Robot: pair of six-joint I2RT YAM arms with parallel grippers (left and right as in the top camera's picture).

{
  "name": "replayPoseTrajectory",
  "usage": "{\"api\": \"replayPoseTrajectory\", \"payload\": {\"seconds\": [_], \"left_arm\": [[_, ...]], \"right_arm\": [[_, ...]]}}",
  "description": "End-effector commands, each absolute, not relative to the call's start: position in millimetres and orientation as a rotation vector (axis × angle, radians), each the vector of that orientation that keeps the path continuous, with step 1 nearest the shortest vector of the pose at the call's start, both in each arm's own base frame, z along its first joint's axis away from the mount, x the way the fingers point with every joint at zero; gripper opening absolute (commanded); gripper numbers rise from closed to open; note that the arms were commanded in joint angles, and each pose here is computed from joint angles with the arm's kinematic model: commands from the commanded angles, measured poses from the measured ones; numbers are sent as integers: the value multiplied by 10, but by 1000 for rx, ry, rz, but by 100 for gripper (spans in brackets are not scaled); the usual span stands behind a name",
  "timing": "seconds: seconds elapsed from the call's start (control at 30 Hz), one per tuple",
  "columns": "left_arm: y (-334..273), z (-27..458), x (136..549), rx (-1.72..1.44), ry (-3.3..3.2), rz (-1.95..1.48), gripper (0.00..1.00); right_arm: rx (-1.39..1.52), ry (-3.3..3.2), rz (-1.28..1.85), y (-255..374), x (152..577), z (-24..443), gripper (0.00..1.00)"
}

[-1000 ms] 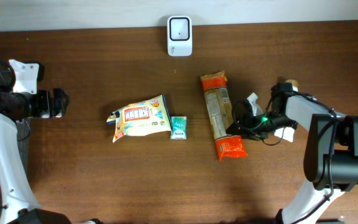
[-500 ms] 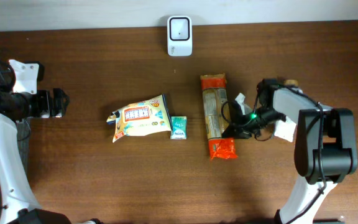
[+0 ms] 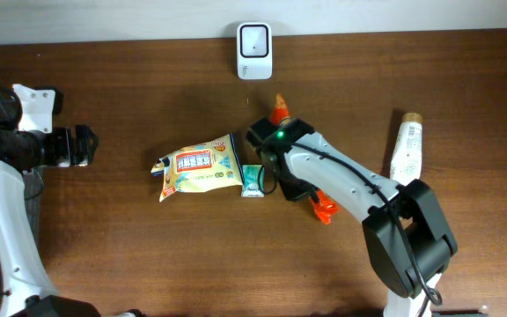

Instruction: Scan the item barcode

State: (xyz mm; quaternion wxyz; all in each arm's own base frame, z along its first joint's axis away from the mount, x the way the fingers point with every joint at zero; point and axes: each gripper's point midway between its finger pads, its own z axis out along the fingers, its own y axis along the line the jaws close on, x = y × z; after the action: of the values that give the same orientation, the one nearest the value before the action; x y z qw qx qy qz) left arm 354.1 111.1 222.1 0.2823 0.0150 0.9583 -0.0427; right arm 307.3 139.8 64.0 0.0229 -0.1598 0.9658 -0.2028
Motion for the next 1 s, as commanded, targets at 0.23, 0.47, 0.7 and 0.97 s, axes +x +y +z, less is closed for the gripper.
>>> {"api": "replayPoseTrajectory", "payload": {"seconds": [0.23, 0.47, 0.7, 0.97], "left_arm": [[1112, 2218, 3540, 55, 2565, -113, 99], [1112, 2219, 3541, 55, 2565, -113, 99], [1113, 2218, 3541, 55, 2565, -113, 99], [1112, 2219, 3541, 55, 2565, -113, 99]], "right_arm": [[-404, 2944, -821, 1258, 3078, 593, 4], [-122, 2695, -1158, 804, 3313, 1224, 4], [-244, 2746, -1311, 855, 3286, 622, 4], [-540, 2834, -1052, 1558, 3097, 303, 45]]}}
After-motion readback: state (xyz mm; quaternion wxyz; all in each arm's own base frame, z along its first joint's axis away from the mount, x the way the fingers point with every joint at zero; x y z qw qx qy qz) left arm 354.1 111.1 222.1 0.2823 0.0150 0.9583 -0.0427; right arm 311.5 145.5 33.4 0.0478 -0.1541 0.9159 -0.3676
